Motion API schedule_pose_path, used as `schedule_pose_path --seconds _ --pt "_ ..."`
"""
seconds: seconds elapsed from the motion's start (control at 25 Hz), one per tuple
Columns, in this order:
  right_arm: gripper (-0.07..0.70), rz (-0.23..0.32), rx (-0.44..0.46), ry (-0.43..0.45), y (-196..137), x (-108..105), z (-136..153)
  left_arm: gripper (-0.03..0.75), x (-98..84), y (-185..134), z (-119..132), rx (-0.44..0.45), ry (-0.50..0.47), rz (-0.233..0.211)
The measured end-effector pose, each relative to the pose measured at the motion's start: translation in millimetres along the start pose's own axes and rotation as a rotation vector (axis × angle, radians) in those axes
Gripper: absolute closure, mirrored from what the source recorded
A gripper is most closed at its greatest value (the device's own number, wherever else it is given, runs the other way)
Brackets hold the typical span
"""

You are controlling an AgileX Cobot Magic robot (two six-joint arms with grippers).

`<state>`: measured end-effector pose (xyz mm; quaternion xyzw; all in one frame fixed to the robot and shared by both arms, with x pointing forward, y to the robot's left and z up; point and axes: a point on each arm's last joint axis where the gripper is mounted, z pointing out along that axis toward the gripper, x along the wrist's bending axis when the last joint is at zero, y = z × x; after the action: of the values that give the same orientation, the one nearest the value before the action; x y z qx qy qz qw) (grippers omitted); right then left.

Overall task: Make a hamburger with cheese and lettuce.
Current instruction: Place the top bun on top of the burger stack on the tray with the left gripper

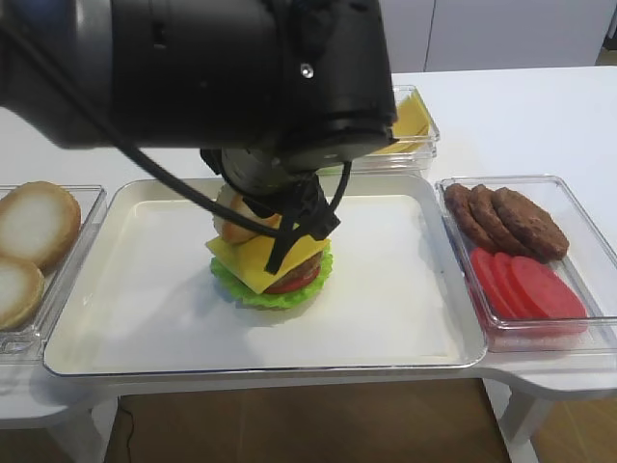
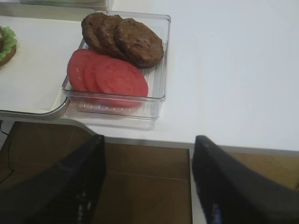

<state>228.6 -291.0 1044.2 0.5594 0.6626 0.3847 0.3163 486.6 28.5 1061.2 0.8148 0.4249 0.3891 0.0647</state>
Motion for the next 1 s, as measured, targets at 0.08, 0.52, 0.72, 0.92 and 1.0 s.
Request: schedule_pose_path --seconds 0.08,0.52,0.72,0.92,1.0 --pt "0.185 0.000 0.000 0.000 0.0 0.0 0.0 0.501 0.0 -0.3 0.0 0.003 0.000 -0.001" --pt "0.185 0.000 0.000 0.000 0.0 0.0 0.0 0.501 2.9 2.7 -0.1 -0.029 0.033 0.015" --pt "0.185 -0.007 0.000 0.000 0.0 0.0 0.0 0.501 2.7 2.7 -0.1 -0.029 0.030 0.014" --pt "0.185 -0.007 0.000 0.000 0.0 0.0 0.0 0.501 1.2 1.4 0.0 -0.015 0.013 0.006" --pt "0.185 -0.007 0.000 0.000 0.0 0.0 0.0 0.504 1.1 1.3 0.0 -0.015 0.012 0.005"
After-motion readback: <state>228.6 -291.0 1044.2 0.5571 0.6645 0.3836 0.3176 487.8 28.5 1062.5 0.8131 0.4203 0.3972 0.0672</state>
